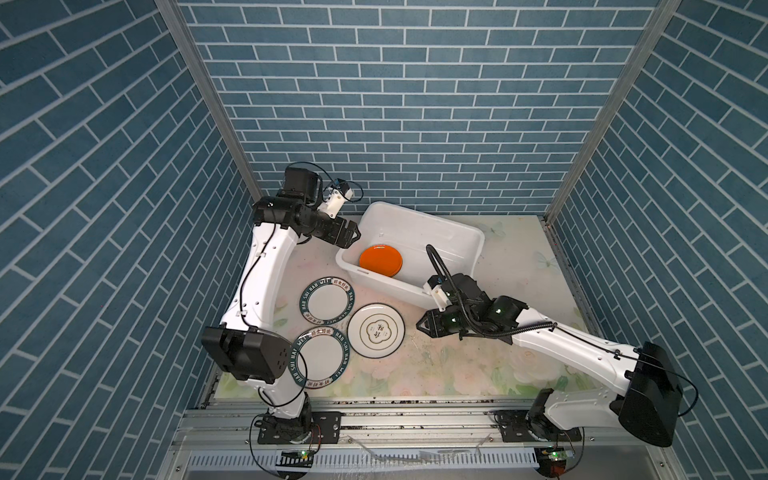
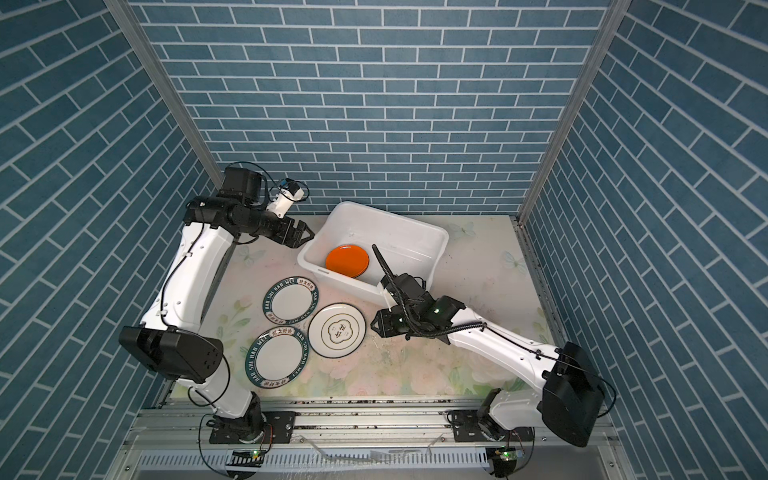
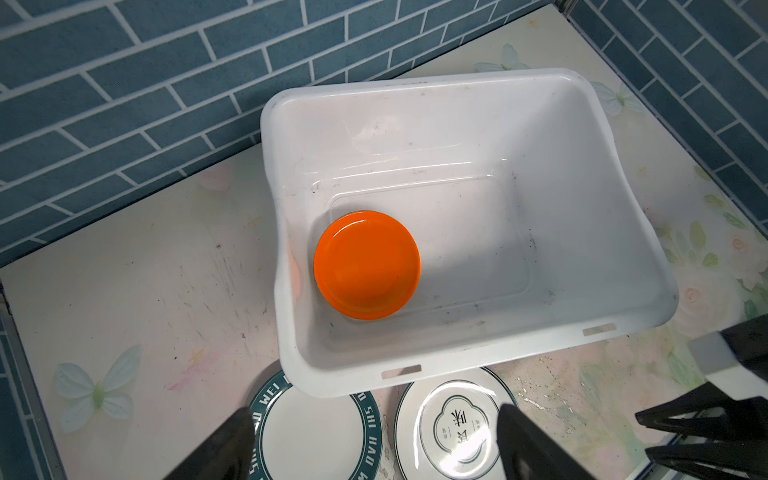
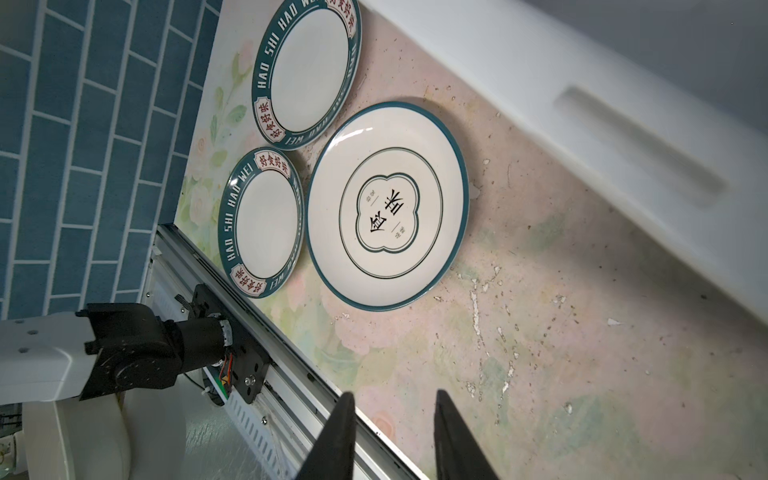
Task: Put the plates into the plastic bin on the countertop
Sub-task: 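Raise the right gripper out of the bin and move toward the white plates, then lower the right gripper onto the rim of the large white plate with characters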
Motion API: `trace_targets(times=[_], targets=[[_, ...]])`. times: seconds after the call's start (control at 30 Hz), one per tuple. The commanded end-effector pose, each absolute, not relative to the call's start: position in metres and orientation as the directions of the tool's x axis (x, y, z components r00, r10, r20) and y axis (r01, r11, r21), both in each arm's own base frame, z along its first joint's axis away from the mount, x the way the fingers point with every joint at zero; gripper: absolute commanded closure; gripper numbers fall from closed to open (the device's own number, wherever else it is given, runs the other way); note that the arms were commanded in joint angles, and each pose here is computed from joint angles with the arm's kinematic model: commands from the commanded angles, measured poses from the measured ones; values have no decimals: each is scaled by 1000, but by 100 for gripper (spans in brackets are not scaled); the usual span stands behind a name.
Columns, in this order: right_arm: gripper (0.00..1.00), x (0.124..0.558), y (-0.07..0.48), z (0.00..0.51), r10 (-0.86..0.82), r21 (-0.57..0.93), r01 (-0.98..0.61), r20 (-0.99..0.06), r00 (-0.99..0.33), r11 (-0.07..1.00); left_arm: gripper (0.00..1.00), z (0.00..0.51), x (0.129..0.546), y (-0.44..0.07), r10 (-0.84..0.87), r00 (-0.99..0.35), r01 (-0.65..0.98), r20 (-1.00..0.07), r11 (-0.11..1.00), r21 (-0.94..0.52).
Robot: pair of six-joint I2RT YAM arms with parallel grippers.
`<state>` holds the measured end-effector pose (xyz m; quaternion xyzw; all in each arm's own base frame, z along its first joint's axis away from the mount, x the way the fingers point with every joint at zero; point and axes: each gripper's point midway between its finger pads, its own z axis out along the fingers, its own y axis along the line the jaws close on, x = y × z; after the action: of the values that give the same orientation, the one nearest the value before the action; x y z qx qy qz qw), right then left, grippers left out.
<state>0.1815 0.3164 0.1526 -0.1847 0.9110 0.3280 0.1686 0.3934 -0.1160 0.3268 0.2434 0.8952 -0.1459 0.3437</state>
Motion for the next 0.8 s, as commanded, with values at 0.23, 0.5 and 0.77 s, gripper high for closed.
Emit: trace_targets(times=[0.23,0.5,0.77], targets=[[64,176,350,123,-169,562,-453,-484,-858,692,5,339,354,-116,319,-561,569,-764,819,-76],[64,184,360,89,-121,484,-408,-519,-846,774,3,336,331,-123,272,-549,585,-790,800,-132],[63,196,358,60,-7,476,-306,-533,-846,824,3,328,324,-128,263,-536,610,-802,778,-152]])
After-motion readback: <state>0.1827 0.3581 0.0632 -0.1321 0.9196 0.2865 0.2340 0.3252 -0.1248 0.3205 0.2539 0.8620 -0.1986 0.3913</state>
